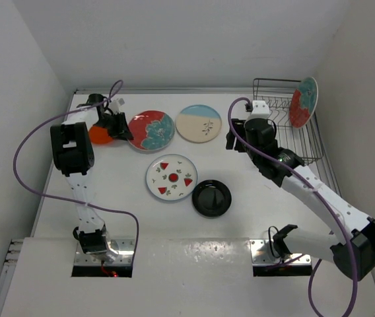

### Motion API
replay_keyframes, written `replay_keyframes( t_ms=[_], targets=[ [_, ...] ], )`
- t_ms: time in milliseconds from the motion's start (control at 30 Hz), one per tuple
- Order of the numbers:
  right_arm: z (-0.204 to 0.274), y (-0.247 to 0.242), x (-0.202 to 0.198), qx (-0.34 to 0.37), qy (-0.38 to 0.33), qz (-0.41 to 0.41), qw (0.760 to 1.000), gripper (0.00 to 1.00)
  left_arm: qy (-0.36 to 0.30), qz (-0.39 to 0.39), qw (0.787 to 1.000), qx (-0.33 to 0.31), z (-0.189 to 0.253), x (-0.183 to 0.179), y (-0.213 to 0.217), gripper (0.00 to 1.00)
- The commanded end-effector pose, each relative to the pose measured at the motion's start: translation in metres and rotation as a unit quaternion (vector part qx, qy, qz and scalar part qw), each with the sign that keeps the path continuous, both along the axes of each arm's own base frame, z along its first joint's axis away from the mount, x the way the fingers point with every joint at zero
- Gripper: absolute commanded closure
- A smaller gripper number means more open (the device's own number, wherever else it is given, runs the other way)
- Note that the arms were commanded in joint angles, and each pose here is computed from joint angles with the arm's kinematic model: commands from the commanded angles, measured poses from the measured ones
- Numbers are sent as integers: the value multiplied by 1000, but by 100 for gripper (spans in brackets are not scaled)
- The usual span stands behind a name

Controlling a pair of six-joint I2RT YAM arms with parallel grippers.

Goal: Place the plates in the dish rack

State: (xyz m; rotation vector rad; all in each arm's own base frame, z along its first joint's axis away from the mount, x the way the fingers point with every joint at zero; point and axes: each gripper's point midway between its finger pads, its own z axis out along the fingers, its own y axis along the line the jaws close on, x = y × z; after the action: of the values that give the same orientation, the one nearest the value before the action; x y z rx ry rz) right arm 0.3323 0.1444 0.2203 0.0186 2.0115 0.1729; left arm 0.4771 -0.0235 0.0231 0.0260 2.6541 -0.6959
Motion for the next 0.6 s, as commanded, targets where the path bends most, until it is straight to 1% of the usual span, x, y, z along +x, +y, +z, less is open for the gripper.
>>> replay_keyframes(
  t_ms=[0,33,67,200,300,333,367,400,467,500,533,567],
  targets=[
    [11,-4,2,-11,-17,-14,1000,36,23,-28,998,-49,-24,-5,-21,84],
    [12,0,2,-9,-16,-10,1000,34,15,-29,998,-48,-20,0,-21,94],
    [10,1,3,-14,-14,-9,1000,34,20,-29,998,-48,-24,-1,-21,100],
    [8,7,4,-30,-10,4,999,34,-2,-20,999,-49,-12,12,-10,100],
    [4,16,5,-28,-6,21,999,33,-54,-42,996,-55,21,27,-13,100],
    [-5,21,3,-31,4,39,999,33,-70,-50,995,-57,33,31,-14,100],
    [-4,26,4,-26,-1,51,998,33,-100,-59,992,-55,56,37,-14,100],
    [-9,45,2,-17,4,104,994,33,-123,-72,989,-50,69,39,-14,100],
    [-10,59,5,-17,-1,153,988,31,-158,-89,982,-50,94,42,-17,100],
    [-12,83,3,11,12,216,976,30,-189,-106,975,-42,116,42,-17,100],
    [-24,89,11,6,25,225,974,28,-208,-123,970,-38,127,41,-24,100],
    [-40,102,12,13,52,250,967,25,-224,-135,964,-36,138,38,-25,100]
  ],
)
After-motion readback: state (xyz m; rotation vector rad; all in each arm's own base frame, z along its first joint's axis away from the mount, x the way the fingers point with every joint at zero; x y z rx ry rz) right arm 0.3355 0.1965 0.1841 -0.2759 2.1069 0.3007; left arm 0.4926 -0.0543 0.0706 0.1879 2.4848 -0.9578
